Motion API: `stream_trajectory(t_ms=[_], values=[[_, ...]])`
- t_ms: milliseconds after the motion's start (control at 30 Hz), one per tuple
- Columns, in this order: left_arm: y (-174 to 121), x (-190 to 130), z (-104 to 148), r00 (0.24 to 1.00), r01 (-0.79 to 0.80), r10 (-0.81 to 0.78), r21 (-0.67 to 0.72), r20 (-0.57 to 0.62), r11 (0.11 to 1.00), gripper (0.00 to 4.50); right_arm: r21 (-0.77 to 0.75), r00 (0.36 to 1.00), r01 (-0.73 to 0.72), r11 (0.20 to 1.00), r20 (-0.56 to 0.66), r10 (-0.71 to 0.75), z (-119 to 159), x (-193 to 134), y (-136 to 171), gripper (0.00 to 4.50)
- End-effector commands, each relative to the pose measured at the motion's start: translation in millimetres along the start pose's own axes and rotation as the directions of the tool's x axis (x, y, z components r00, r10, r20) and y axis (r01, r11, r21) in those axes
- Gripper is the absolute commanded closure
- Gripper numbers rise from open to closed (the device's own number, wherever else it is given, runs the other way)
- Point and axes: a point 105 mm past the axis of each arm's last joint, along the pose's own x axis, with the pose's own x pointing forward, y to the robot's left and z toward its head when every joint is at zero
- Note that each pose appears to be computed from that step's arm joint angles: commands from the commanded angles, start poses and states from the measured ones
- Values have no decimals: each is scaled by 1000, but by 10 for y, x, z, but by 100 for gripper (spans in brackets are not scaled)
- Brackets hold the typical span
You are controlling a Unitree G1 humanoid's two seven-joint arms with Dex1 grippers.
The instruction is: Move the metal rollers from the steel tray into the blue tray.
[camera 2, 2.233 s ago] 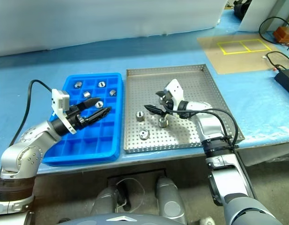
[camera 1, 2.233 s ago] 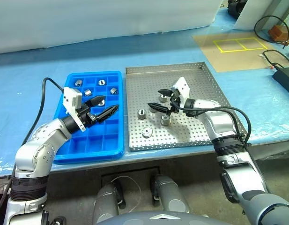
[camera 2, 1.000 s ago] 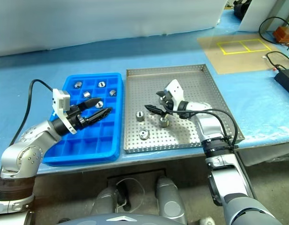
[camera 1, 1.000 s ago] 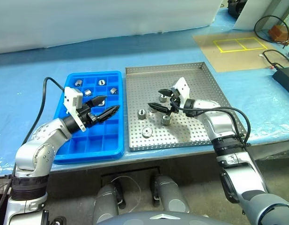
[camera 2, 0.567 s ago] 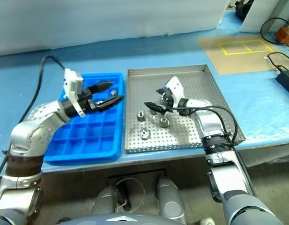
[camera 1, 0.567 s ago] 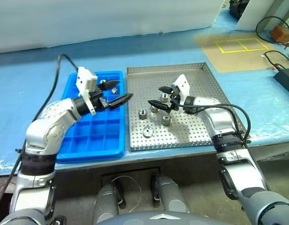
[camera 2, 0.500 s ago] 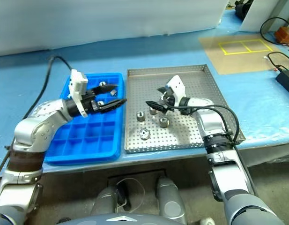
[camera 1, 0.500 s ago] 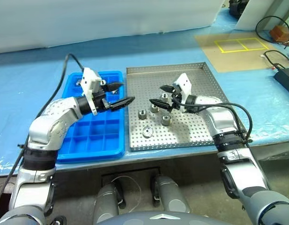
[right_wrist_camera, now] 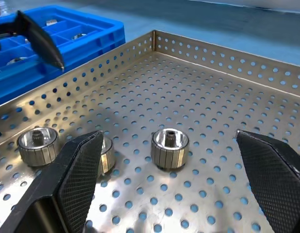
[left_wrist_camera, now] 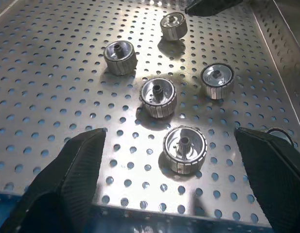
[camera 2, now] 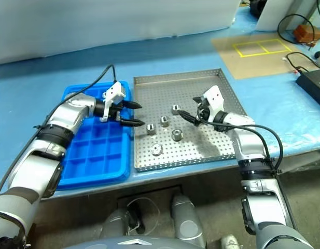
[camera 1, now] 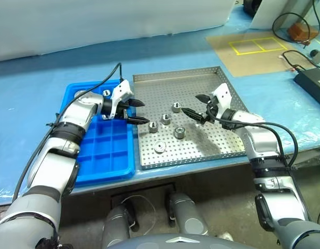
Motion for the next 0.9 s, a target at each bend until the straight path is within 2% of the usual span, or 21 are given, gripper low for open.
stream_trajectory(t_ms=[33,233,367,500,667,900], values=[[-47,35,-51,994,89,-89,-2,-68,996,2,-14,999,14,1000,50,-13,129,-45,46,0],[-137,80,-225,958,196,-186,28,-220,980,2,0,998,34,999,46,-34,88,-65,79,0],[-129,133,-383,937,189,-159,67,-310,980,2,3,998,44,999,43,-44,68,-61,88,0],[-63,183,-577,913,119,-68,103,-401,987,2,0,998,52,999,38,-52,55,-71,85,0],[-42,165,-744,880,103,-22,145,-475,984,2,-4,997,62,998,35,-61,53,-78,64,0],[-103,46,-857,856,148,-69,116,-512,982,2,-8,997,62,998,34,-62,60,-47,50,0]])
